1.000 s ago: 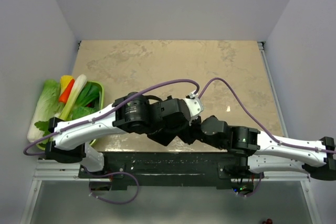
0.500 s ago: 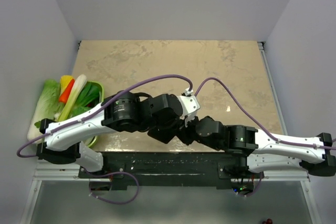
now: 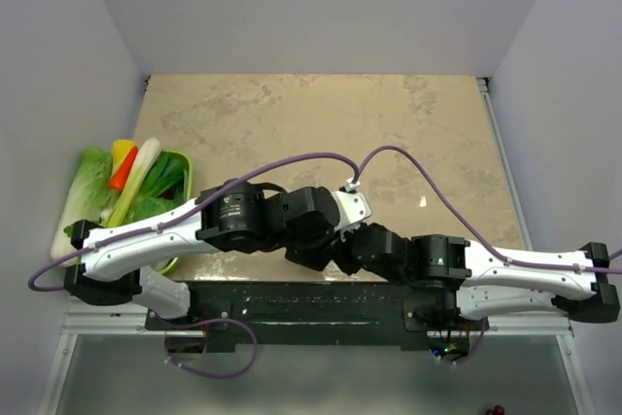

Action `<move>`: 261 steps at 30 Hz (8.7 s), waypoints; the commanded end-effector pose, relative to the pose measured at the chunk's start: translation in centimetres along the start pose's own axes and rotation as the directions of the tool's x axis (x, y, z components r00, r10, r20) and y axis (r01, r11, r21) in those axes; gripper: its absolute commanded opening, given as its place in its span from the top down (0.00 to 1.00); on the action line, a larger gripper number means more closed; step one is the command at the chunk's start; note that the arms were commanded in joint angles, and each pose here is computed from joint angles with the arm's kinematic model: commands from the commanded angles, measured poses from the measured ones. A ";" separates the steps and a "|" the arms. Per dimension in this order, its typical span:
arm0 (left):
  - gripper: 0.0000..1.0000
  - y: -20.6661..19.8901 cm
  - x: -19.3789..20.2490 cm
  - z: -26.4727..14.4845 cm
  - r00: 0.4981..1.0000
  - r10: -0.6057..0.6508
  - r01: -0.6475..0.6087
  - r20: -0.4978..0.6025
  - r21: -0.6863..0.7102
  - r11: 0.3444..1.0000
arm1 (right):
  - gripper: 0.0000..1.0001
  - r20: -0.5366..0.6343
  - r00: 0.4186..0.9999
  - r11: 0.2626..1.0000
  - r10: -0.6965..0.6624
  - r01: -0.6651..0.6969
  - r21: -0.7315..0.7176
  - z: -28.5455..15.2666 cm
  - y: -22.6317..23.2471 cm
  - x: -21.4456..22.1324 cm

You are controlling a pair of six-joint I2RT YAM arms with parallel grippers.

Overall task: Sort the hair-cutting tools
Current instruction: Zip the hairdressing tool bag at the center of the board.

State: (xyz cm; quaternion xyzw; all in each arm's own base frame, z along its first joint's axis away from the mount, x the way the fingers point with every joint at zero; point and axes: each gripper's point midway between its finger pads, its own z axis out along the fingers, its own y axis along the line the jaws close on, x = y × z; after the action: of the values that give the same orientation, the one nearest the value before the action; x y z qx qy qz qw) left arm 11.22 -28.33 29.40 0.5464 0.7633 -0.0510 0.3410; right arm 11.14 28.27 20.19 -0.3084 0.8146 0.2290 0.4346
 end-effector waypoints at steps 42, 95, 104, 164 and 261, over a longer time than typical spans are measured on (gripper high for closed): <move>1.00 -3.2 -3.9 11.2 0.862 -0.225 0.180 0.454 0.140 0.974 | 0.49 0.356 0.909 0.955 0.216 -0.272 0.116 -9.0 -7.9 -10.6; 1.00 0.9 0.7 9.9 0.811 -0.359 0.400 0.463 0.011 0.916 | 1.00 0.108 0.962 0.936 0.251 -0.270 0.227 -2.5 -8.1 0.2; 1.00 0.2 0.6 10.7 0.809 -0.369 0.399 0.458 0.035 0.916 | 1.00 0.140 0.953 0.934 0.270 -0.295 0.203 -3.0 -8.0 -0.6; 1.00 1.7 -4.3 5.6 0.723 -0.363 0.383 0.587 0.097 0.919 | 1.00 -0.012 0.985 0.967 0.172 -0.167 0.194 -1.3 -6.3 0.2; 1.00 0.8 -19.4 -2.4 0.531 -0.187 0.187 0.827 0.101 0.977 | 0.20 0.228 0.941 0.915 0.252 -0.308 0.261 -7.8 -10.5 -3.8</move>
State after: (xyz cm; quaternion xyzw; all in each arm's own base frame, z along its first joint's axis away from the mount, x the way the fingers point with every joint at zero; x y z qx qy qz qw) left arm 14.80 -42.88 34.83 0.4283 0.6135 -0.2725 0.6049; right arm 14.18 17.32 25.01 -0.1429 0.8432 0.2036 0.4766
